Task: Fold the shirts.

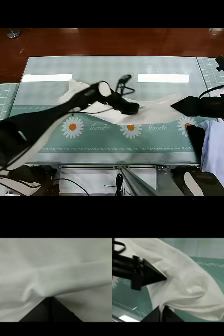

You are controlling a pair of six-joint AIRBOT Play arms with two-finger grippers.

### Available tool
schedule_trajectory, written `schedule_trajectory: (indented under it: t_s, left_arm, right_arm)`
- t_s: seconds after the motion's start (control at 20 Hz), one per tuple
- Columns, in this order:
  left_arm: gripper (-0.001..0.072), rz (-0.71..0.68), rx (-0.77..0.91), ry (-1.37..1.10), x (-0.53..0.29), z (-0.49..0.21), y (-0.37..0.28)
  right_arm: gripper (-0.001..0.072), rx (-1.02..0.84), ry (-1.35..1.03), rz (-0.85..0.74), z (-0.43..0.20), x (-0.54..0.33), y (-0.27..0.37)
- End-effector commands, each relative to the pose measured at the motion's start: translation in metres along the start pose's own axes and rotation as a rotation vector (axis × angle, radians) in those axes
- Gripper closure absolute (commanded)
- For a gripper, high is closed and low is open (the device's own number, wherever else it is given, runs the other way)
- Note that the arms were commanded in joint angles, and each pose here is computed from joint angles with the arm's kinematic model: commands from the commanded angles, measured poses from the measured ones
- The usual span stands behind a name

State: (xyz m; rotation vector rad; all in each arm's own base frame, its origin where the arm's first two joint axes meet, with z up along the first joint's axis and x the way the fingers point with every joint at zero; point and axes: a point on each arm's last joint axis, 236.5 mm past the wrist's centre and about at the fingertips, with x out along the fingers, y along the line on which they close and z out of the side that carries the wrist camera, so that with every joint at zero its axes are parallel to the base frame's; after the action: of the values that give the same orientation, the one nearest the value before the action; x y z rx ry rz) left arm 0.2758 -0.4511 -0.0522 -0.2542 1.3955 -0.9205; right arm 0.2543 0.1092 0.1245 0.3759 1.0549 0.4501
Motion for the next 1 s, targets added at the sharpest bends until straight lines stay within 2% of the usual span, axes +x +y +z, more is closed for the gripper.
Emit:
schedule_trajectory:
  t_s: [0.0, 0.15, 0.35, 0.5, 0.65, 0.8, 0.95]
  left_arm:
    - [0.0680, -0.044, 0.023, 0.173, 0.049, -0.059, -0.041]
    - [0.0679, -0.062, 0.045, 0.235, 0.047, -0.077, -0.053]
    - [0.0679, -0.068, -0.042, 0.041, -0.019, 0.004, -0.020]
    - [0.0679, -0.050, -0.174, -0.167, -0.119, 0.073, 0.043]
    - [0.0679, -0.021, -0.288, -0.359, -0.235, 0.102, 0.104]
    - [0.0679, 0.043, -0.293, -0.566, -0.354, 0.098, 0.137]
    - [0.0679, 0.143, -0.244, -0.767, -0.457, 0.070, 0.136]
  right_arm:
    - [0.0692, -0.022, -0.034, 0.037, 0.001, 0.002, 0.024]
    - [0.0692, -0.027, -0.061, 0.053, 0.009, 0.005, 0.031]
    - [0.0692, -0.017, -0.046, 0.083, 0.008, 0.008, 0.037]
    - [0.0692, -0.027, -0.058, 0.136, 0.011, 0.006, 0.049]
    - [0.0692, -0.045, -0.045, 0.175, 0.019, 0.012, 0.060]
    - [0.0692, -0.131, 0.013, 0.227, 0.034, 0.038, 0.096]
    - [0.0692, -0.221, 0.098, 0.288, 0.044, 0.089, 0.146]
